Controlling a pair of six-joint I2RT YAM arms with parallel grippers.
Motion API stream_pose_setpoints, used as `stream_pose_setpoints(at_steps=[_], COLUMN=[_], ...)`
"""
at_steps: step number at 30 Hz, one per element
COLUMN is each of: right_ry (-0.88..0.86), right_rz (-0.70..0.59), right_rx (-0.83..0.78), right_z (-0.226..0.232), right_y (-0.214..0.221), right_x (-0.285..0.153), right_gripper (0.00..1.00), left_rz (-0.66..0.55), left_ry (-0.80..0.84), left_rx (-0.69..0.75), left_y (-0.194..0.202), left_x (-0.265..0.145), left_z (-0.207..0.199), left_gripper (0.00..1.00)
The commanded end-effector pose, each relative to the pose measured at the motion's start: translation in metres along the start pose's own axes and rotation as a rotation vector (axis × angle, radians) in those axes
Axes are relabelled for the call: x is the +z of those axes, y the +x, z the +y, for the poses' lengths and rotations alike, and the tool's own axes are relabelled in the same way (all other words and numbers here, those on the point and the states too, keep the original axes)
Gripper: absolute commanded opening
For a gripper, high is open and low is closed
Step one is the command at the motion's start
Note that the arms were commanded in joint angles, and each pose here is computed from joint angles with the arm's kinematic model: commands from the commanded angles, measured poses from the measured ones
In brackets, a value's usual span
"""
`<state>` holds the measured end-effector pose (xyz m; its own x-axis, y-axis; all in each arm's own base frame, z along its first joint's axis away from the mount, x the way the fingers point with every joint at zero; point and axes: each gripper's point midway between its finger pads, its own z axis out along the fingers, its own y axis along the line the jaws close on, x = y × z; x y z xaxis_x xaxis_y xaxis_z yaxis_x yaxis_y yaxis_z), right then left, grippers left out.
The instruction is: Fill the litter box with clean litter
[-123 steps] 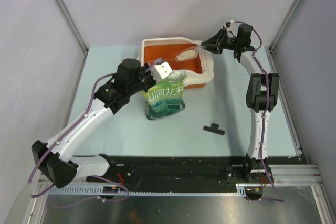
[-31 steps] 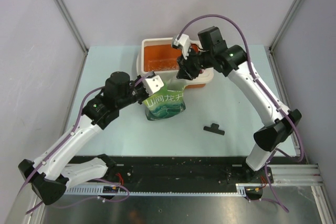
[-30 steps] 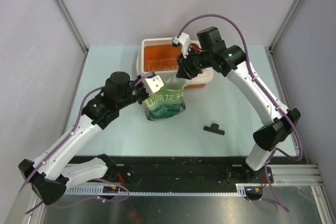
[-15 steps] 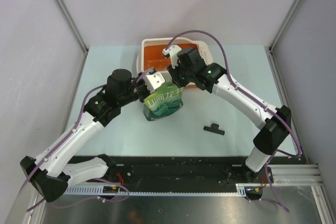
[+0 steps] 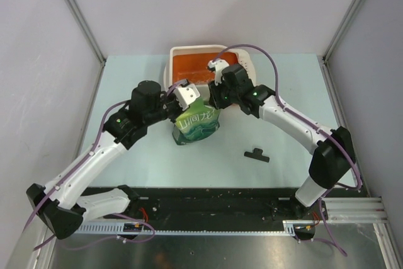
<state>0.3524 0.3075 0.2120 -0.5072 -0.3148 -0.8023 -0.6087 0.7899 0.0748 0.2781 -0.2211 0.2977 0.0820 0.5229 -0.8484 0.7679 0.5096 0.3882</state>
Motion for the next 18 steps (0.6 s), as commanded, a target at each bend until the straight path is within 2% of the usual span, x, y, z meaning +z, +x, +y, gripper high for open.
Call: stream_pose_setpoints(at_steps=[1,6,11,18], right_ry=[0.077,-0.059,-0.181,-0.439], right_rz=[0.348,0.349,0.312,0.257], right_rx=[0.116,0.182,0.265,0.57], right_z=[-0.041,-0.027,-0.015,0.013], right_y=[0.113,0.114,0.096,0.055], right_x=[0.005,0.006,0.008,0.0], right_gripper=[0.0,0.0,0.0,0.0], left_rz=[-0.261,-0.257,-0.256,-0.24], left_ry=[-0.102,-0.102,-0.08,-0.055], left_rx=[0.039,0.04,0.025,0.009], left_y=[-0.085,-0.084,-0.083,-0.079], left_x=[-0.022,-0.019,-0.013,-0.006], left_z=[0.032,0.032,0.026,0.018], left_gripper=[0.0,0.0,0.0,0.0])
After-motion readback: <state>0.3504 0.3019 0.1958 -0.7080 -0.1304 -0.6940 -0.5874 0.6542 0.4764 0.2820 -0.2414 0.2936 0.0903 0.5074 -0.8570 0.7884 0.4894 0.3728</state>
